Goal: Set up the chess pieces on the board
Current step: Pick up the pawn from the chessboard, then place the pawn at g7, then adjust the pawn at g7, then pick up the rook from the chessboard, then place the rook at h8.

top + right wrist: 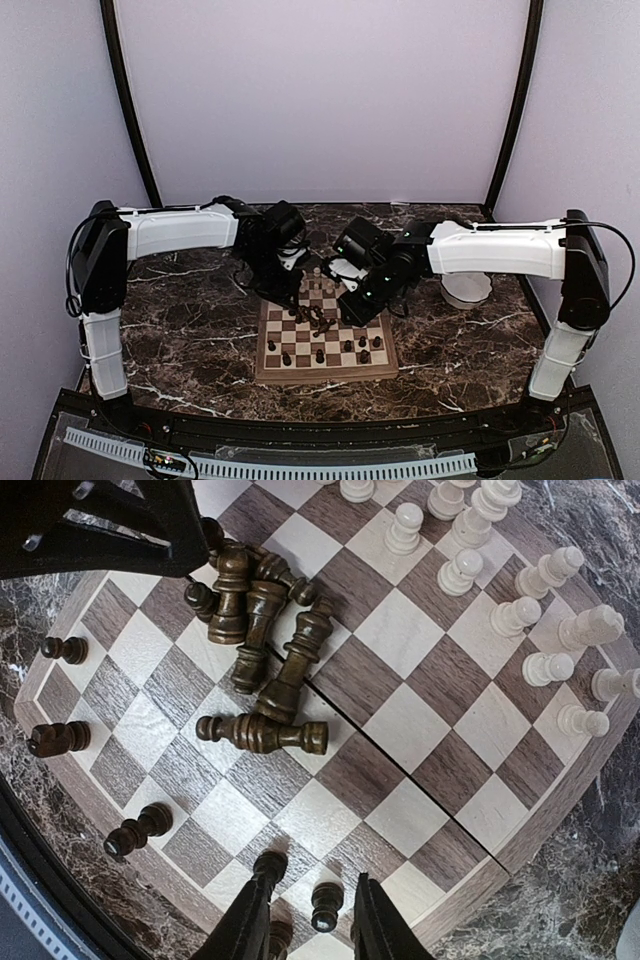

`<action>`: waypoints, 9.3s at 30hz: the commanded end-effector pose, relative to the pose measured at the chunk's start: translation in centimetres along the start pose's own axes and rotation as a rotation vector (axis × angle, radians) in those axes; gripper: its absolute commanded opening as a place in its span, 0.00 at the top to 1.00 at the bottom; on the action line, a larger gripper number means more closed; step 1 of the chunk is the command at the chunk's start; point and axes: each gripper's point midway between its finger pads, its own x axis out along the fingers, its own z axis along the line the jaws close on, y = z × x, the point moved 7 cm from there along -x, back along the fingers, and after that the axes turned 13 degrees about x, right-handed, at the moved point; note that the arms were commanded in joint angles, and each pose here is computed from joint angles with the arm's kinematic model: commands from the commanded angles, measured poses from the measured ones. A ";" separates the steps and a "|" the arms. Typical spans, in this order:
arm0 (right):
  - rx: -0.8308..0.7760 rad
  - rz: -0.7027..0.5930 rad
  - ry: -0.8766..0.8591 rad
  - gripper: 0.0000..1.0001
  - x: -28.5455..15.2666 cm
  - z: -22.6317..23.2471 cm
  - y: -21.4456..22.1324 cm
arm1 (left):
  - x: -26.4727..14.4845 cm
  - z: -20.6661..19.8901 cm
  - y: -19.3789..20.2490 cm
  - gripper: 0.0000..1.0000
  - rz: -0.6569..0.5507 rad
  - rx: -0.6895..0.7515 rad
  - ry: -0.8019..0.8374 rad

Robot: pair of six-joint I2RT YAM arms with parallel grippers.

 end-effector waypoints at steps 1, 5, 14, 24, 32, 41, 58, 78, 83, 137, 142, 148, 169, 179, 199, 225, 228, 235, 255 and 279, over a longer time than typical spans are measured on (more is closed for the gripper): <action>0.018 -0.016 -0.003 0.69 -0.3 -0.4 -0.1 | -0.4 -0.5 -0.6 0.81 -0.008 -0.008 0.024; 0.021 -0.015 -0.005 0.69 -0.3 -0.4 -0.1 | 0.0 -0.4 -0.6 0.80 0.005 -0.010 0.031; 0.024 -0.016 -0.004 0.69 -0.2 -0.4 -0.1 | -0.1 -0.6 -0.1 0.77 0.027 -0.006 0.043; 0.025 -0.016 -0.006 0.69 -0.2 -0.4 -0.2 | -2.4 -1.0 0.0 0.76 -0.030 0.007 0.021; 0.026 -0.014 -0.007 0.69 -0.2 -0.4 -0.2 | -1.8 -1.5 0.7 0.76 0.000 0.007 0.019; 0.033 -0.014 -0.009 0.69 -0.3 -0.5 0.0 | -0.7 -1.6 0.9 0.74 0.026 -0.006 0.015; 0.039 -0.009 -0.010 0.69 -0.2 -0.6 0.2 | 0.9 -1.4 -0.1 0.75 0.030 -0.004 0.008; 0.037 -0.003 -0.034 0.68 -0.2 -0.3 0.2 | -2.3 -1.4 3.4 0.96 0.053 0.011 -0.013; 0.039 -0.001 -0.045 0.68 -0.2 -0.1 0.4 | -2.6 -1.9 4.6 0.96 0.031 0.036 0.029; 0.057 -0.002 -0.052 0.66 0.0 0.5 1.3 | 0.9 -4.0 6.4 0.79 0.134 0.106 0.018; 0.049 0.002 -0.050 0.66 0.1 0.6 1.2 | 0.7 -4.1 6.1 0.75 0.124 0.107 0.022; 0.038 0.002 -0.047 0.66 0.2 0.6 1.0 | -0.2 -4.7 5.3 0.72 0.077 0.121 0.053; 0.045 0.005 -0.045 0.65 0.1 0.5 1.2 | 0.4 -3.7 5.0 1.00 0.128 0.100 -0.032; 0.046 0.004 -0.047 0.65 0.0 0.5 1.4 | 1.1 -3.6 5.4 1.00 0.160 0.102 -0.015; 0.053 0.002 -0.053 0.65 0.1 0.5 1.5 | -4.2 -0.8 1.0 0.67 -0.035 0.023 -0.154; 0.061 -0.006 -0.046 0.65 -0.1 0.3 1.6 | -0.8 0.7 -1.6 0.72 0.008 0.006 -0.118; 0.061 -0.004 -0.045 0.65 -0.1 0.3 1.6 | -0.5 0.7 -1.5 0.72 0.018 0.007 -0.111; 0.061 -0.006 -0.046 0.65 -0.1 0.3 1.6 | 0.0 0.7 -1.2 0.73 0.035 0.002 -0.097; 0.071 -0.007 -0.052 0.64 -0.2 0.2 1.8 | -2.6 0.8 -0.2 0.94 0.045 0.011 -0.148; 0.035 0.036 -0.101 0.64 1.1 1.4 1.4 | -7.3 -3.7 12.2 0.96 -0.125 0.188 0.002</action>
